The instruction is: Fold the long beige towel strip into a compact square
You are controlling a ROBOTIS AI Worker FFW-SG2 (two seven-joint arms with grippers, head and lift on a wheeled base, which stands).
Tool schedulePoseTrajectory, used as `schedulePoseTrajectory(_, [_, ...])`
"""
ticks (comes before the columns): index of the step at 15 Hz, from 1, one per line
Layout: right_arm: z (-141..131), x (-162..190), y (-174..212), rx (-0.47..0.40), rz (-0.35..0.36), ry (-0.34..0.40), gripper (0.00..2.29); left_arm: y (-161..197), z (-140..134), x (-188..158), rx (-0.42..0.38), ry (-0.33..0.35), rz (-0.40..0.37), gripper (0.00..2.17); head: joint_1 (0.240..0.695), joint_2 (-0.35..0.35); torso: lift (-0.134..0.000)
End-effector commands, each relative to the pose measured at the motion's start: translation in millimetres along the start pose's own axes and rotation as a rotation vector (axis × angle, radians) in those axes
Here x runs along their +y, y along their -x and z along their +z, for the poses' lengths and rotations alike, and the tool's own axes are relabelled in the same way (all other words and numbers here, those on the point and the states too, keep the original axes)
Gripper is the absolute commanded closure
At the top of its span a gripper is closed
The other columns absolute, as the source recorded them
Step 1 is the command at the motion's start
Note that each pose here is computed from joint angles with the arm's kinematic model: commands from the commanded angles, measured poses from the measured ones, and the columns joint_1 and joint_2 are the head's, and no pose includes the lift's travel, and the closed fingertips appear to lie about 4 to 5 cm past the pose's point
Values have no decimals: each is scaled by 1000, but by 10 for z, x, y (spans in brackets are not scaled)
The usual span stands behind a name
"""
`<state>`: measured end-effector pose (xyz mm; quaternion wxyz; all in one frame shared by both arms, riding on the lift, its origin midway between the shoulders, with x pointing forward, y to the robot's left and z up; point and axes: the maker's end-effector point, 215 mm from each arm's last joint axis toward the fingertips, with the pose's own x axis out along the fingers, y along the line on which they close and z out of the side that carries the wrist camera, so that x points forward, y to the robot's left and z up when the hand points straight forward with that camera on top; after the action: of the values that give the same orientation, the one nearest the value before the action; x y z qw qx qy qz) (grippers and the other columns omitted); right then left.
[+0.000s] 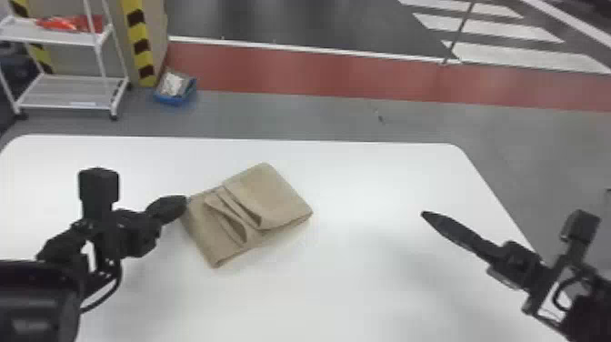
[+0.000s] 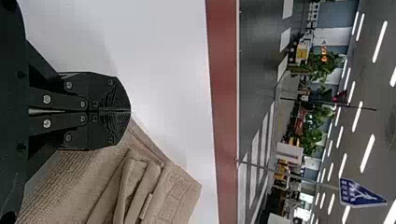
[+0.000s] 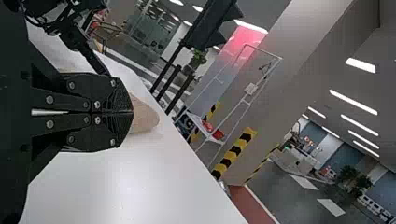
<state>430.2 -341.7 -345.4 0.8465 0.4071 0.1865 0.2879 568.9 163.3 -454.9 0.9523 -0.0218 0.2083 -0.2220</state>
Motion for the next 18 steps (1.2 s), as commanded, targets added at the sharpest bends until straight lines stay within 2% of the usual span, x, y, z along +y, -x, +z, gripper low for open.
schedulePoseTrajectory(1, [23,-11,29,-8,0,-3,2125,37,-74,-88,21,5,-16,1922,695,-194,-124])
schedulePoseTrajectory(10, [35,-10,50,-13,4,-8,2125,460,-283,-566,127,22,-65,1922,695,-246,-124])
schedulePoseTrajectory(15, [-1,28,-31,-8,19,-8,2125,795,-562,-792,227,46,-77,1922,695,-255,-124])
schedulePoseTrajectory(18, [47,62,-134,5,21,18,2125,912,-788,-1033,295,74,-107,1922,695,-261,-124])
